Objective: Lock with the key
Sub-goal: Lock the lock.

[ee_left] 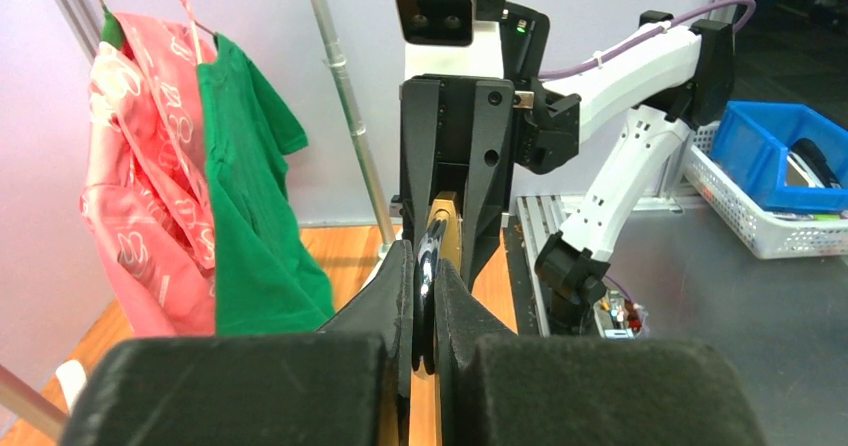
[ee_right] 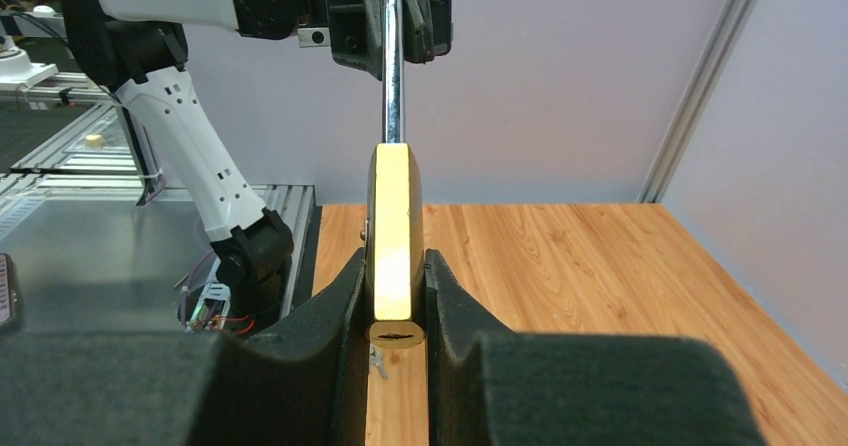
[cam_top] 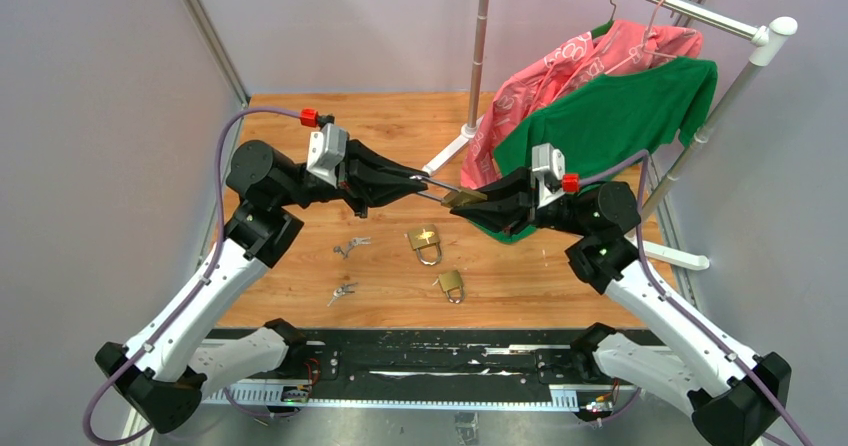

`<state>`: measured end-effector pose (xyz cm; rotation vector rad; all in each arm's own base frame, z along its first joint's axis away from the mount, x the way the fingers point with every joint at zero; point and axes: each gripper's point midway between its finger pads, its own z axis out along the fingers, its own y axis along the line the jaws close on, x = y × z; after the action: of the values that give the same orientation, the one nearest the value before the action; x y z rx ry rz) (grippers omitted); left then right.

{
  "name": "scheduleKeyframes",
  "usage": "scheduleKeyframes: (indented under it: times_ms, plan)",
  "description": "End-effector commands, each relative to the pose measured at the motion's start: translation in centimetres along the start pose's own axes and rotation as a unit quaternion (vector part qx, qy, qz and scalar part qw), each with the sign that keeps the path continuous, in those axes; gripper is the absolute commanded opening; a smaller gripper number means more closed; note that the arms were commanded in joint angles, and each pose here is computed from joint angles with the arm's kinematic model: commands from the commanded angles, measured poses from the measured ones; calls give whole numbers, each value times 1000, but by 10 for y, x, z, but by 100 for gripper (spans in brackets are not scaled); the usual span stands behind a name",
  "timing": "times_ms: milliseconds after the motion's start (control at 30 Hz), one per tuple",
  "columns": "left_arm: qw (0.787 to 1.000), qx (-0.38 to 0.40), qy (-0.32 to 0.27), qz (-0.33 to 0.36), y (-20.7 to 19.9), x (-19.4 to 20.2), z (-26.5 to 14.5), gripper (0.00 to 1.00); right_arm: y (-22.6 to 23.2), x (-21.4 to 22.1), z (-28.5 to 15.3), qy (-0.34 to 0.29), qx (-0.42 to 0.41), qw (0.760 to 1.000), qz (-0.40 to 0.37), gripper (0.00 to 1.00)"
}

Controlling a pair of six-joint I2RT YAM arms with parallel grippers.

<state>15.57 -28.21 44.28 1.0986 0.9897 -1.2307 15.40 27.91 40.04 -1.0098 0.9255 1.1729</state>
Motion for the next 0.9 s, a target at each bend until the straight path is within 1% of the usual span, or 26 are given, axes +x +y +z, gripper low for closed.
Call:
scheduleKeyframes:
  times_ms: [0, 100, 167, 200, 300, 400, 433, 500, 600, 667, 733, 767, 867]
  plan:
    - [992, 31, 61, -102, -10, 52, 4, 0, -16, -59, 1, -92, 58, 990, -89, 0]
    - [992, 28, 67, -107, -7, 61, 5, 0, -10, -65, 7, -94, 34, 992, -79, 0]
    - [991, 21, 74, -106, -3, 73, 7, 0, -12, -70, 9, -108, 36, 991, -76, 0]
    - [990, 20, 78, -116, -2, 83, 8, 0, -14, -74, 9, -118, 41, 989, -74, 0]
    - [989, 30, 64, -131, -3, 95, 16, 0, -16, -85, 8, -140, 54, 986, -67, 0]
    - [985, 24, 64, -158, 1, 115, 21, 0, -22, -99, -1, -176, 91, 978, -62, 0]
    - [982, 27, 67, -175, 1, 123, 22, 0, -21, -104, -6, -187, 101, 975, -67, 0]
    - [980, 32, 73, -184, 1, 137, 24, 0, -23, -114, -16, -205, 129, 967, -79, 0]
    - [976, 51, 92, -191, -7, 162, 31, 0, -26, -111, -17, -191, 139, 968, -83, 0]
    - [973, 61, 89, -205, -15, 171, 38, 0, -28, -105, -11, -182, 128, 972, -77, 0]
    - [972, 65, 68, -215, -17, 169, 47, 0, -35, -90, -2, -154, 120, 979, -61, 0]
    - [974, 72, 57, -208, -18, 165, 50, 0, -38, -80, 2, -135, 118, 983, -49, 0]
    - [983, 103, 26, -147, -24, 144, 58, 0, -52, -48, 1, -86, 141, 986, -28, 0]
